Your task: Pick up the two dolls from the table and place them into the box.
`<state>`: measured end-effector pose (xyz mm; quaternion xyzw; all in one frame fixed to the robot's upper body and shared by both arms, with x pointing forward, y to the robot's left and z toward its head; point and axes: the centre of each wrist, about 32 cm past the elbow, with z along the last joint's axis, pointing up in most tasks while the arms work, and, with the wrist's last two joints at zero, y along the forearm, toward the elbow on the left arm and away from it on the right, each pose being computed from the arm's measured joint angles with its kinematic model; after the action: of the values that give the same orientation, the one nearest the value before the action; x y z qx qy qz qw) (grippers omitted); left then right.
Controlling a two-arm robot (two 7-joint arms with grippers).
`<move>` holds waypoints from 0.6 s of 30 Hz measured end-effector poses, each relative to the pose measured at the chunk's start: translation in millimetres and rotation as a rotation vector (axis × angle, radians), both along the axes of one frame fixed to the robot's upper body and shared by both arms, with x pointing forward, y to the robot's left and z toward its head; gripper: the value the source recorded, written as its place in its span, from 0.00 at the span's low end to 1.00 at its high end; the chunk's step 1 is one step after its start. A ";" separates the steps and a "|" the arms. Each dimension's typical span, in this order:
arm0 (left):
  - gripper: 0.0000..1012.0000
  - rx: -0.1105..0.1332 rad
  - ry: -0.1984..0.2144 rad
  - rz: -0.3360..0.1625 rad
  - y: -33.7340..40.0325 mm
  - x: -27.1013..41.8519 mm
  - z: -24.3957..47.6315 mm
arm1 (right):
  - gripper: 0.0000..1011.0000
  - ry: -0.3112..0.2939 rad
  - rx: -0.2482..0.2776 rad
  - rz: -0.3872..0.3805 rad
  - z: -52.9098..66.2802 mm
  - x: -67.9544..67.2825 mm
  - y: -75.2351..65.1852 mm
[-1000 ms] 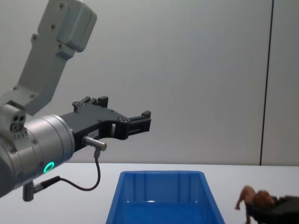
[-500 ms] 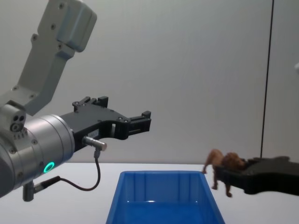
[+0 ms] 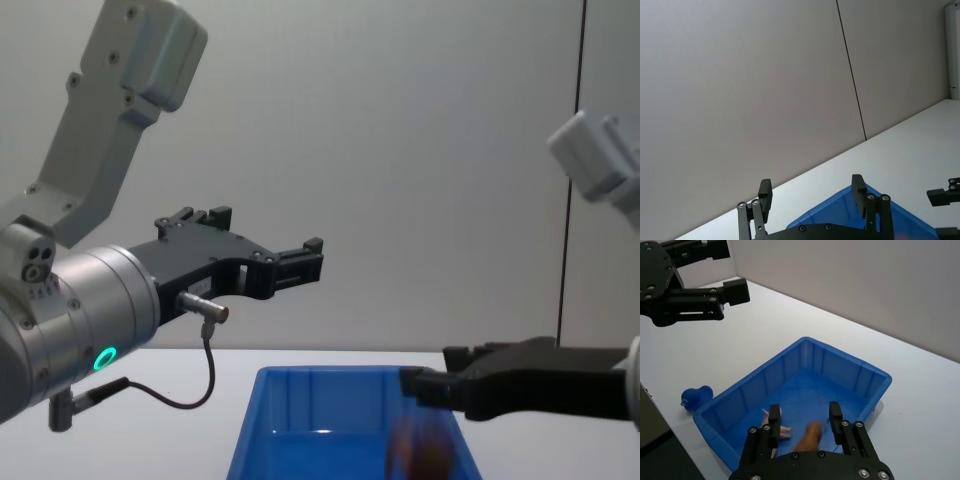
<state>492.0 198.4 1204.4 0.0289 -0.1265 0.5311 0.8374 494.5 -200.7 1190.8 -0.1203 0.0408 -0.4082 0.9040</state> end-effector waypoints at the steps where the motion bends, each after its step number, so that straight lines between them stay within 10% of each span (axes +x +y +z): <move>1: 0.99 0.000 0.000 0.000 0.0 0.0 0.0 | 0.57 0.000 0.000 0.000 0.0 0.0 0.0; 18: 0.99 0.000 0.000 0.000 0.0 0.0 0.0 | 0.99 0.019 0.018 -0.007 -2.3 4.4 -10.4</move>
<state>492.0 198.4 1204.4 0.0289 -0.1265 0.5311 0.8373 498.9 -211.1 1188.4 -0.1160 0.0532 -0.4100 0.9031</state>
